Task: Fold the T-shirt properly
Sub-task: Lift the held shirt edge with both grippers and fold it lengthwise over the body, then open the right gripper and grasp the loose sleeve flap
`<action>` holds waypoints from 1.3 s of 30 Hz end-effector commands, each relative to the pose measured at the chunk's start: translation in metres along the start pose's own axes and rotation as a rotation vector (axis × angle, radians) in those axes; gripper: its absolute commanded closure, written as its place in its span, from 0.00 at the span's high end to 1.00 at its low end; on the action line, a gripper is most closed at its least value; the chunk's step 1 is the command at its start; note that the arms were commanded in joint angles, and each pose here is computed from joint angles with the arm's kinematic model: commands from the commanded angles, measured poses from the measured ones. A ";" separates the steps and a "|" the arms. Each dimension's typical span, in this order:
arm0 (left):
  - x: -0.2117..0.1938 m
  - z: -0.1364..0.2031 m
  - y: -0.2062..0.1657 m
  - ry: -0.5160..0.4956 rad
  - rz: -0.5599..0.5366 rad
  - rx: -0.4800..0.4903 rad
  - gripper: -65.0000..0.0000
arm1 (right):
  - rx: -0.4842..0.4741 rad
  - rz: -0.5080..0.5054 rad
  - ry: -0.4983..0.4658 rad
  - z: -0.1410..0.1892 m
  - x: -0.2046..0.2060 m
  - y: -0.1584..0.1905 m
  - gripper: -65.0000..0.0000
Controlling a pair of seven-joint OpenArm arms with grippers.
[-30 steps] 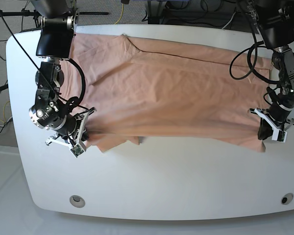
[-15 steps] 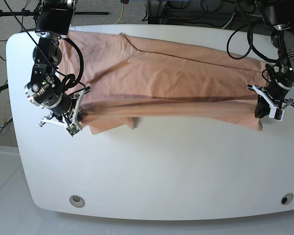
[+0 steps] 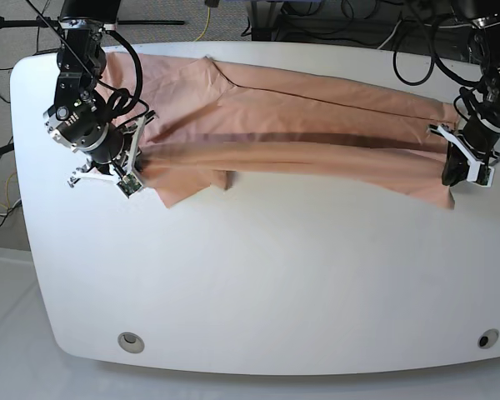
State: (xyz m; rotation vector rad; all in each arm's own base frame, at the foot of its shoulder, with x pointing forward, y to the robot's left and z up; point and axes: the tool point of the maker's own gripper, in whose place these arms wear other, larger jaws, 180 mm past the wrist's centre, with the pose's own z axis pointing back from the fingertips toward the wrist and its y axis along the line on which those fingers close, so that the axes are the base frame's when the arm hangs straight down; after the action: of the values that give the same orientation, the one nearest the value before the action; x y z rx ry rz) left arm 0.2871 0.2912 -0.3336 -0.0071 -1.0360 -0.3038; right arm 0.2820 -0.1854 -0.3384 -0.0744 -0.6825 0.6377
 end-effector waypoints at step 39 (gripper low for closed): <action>-0.013 0.022 0.017 0.046 -0.041 0.043 0.19 | 0.008 -0.041 0.088 0.003 -0.037 0.003 0.53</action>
State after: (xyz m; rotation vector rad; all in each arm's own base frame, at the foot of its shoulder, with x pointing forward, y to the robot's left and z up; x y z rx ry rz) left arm 0.2602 0.3128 -0.3465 0.0492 -0.9472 -0.2988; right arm 0.2479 -0.2043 -0.3696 -0.0732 -0.5417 0.5895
